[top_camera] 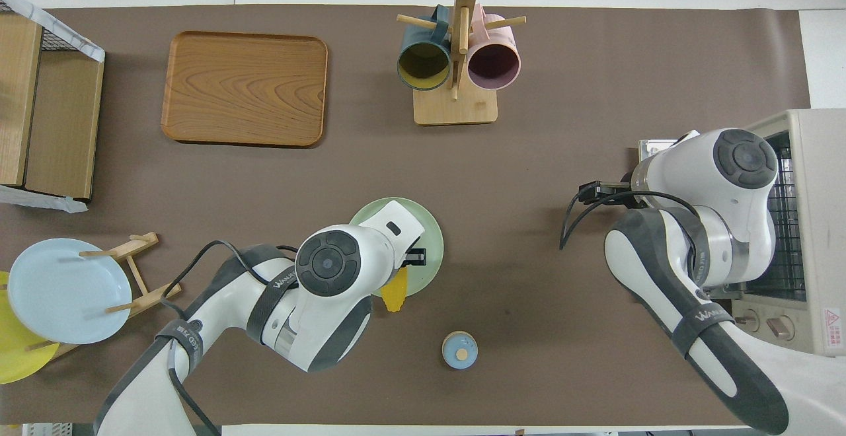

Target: Put corn in oven

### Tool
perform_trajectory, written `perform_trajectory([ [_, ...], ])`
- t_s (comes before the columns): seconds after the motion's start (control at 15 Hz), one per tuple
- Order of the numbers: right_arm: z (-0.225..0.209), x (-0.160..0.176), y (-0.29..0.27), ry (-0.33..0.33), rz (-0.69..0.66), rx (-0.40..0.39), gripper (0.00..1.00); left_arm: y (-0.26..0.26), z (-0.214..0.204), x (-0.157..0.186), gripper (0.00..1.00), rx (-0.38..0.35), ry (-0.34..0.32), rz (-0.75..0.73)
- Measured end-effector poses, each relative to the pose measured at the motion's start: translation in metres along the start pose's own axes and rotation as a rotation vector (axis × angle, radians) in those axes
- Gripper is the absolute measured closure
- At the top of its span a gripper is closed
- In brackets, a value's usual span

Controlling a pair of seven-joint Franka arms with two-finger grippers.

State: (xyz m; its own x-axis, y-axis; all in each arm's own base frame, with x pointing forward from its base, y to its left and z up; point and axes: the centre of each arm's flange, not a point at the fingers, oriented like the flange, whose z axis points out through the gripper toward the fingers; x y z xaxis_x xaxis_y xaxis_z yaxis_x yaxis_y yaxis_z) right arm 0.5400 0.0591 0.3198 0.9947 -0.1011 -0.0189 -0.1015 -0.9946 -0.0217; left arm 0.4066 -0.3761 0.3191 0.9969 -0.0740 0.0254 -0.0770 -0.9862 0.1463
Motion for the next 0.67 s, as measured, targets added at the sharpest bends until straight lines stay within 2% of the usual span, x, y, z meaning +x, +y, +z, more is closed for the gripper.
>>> perform_trajectory([
  [0.2, 0.001, 0.000, 0.000, -0.005, 0.000, -0.001, 0.00, -0.001, -0.001, 0.002, 0.08, -0.003, 0.006, -0.003],
  [0.27, 0.001, 0.000, 0.000, -0.005, 0.000, -0.001, 0.00, -0.001, -0.003, 0.004, 0.00, -0.004, 0.009, -0.006],
  [0.47, 0.000, 0.000, 0.000, -0.004, -0.001, -0.001, 0.00, -0.004, -0.017, 0.013, 0.00, -0.004, 0.008, -0.020],
  [0.67, -0.012, 0.003, -0.015, -0.022, -0.025, -0.003, 0.00, -0.025, -0.064, 0.044, 0.00, 0.010, -0.021, -0.079],
])
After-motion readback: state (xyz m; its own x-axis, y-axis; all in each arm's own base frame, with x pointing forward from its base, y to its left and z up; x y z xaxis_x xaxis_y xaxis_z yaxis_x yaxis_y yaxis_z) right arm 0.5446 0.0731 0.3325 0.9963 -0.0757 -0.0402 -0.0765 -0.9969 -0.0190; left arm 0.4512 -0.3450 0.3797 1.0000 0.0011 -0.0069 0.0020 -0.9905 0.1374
